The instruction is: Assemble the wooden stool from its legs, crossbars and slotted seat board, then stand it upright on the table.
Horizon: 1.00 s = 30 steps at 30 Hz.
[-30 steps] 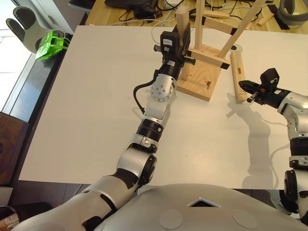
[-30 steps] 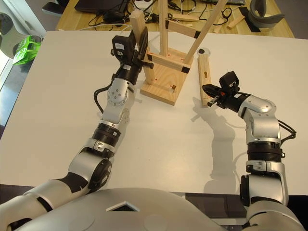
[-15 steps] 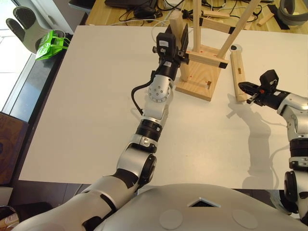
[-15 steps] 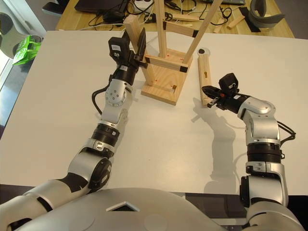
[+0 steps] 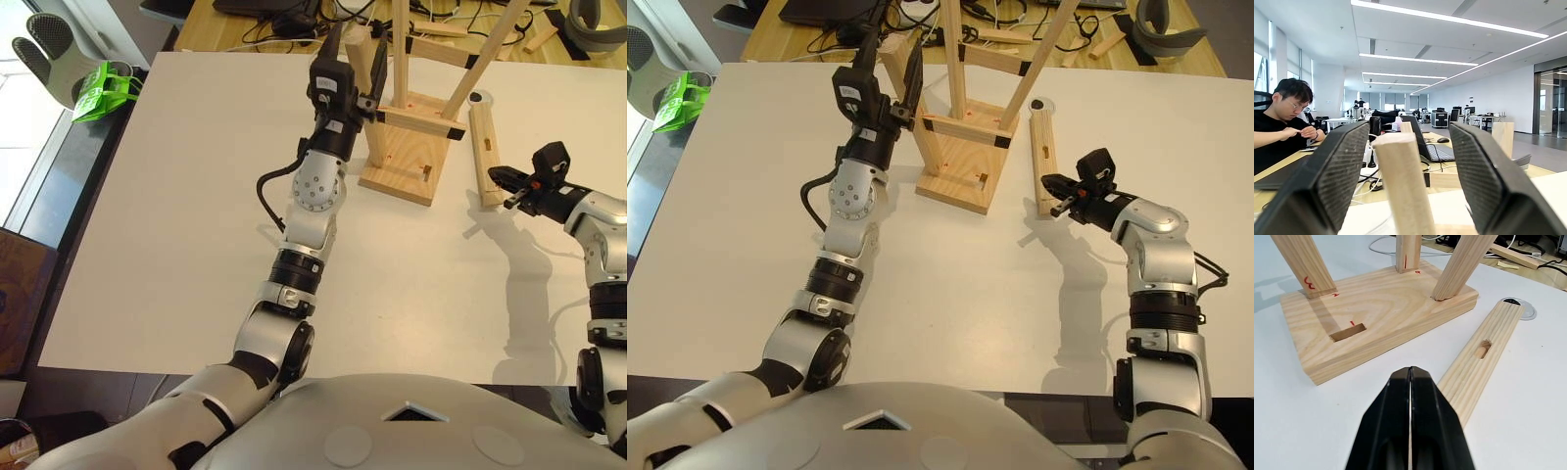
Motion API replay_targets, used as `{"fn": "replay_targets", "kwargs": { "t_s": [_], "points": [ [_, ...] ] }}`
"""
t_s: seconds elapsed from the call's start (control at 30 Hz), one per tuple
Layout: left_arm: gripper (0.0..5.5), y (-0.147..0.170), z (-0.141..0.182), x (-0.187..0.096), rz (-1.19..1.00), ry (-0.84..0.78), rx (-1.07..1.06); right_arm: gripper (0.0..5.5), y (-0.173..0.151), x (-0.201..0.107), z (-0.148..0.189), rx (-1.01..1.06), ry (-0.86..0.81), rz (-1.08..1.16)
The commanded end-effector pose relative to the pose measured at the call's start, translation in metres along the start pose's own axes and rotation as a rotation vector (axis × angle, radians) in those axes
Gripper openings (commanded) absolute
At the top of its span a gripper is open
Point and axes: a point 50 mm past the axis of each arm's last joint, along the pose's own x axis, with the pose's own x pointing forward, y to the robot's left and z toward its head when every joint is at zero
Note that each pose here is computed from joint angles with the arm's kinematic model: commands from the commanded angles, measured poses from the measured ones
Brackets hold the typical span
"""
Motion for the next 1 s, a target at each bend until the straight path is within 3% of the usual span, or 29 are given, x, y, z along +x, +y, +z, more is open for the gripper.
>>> {"fn": "replay_targets", "kwargs": {
  "t_s": [0.03, 0.13, 0.37, 0.6, 0.87, 1.0],
  "points": [
    [3.00, -0.011, 0.004, -0.002, -0.084, -0.007, 0.014, 0.00, -0.002, 0.000, 0.006, 0.005, -0.019, -0.010],
    [3.00, 0.000, -0.009, -0.001, -0.004, 0.091, 0.017, 0.00, -0.001, 0.001, 0.006, 0.005, -0.022, -0.010],
    [3.00, 0.000, -0.007, -0.001, -0.019, 0.088, 0.053, 0.00, -0.001, 0.001, 0.005, 0.006, -0.025, -0.010],
    [3.00, 0.003, 0.023, 0.002, 0.012, -0.084, 0.106, 0.00, -0.006, 0.000, -0.006, 0.083, 0.017, -0.079],
    [3.01, 0.015, 0.061, 0.003, 0.024, -0.199, 0.148, 1.14, -0.030, 0.003, -0.010, 0.328, -0.043, -0.301],
    [3.01, 0.017, 0.060, 0.004, 0.031, -0.188, 0.150, 1.91, -0.034, 0.028, -0.005, 0.429, -0.075, -0.354]
  ]
}}
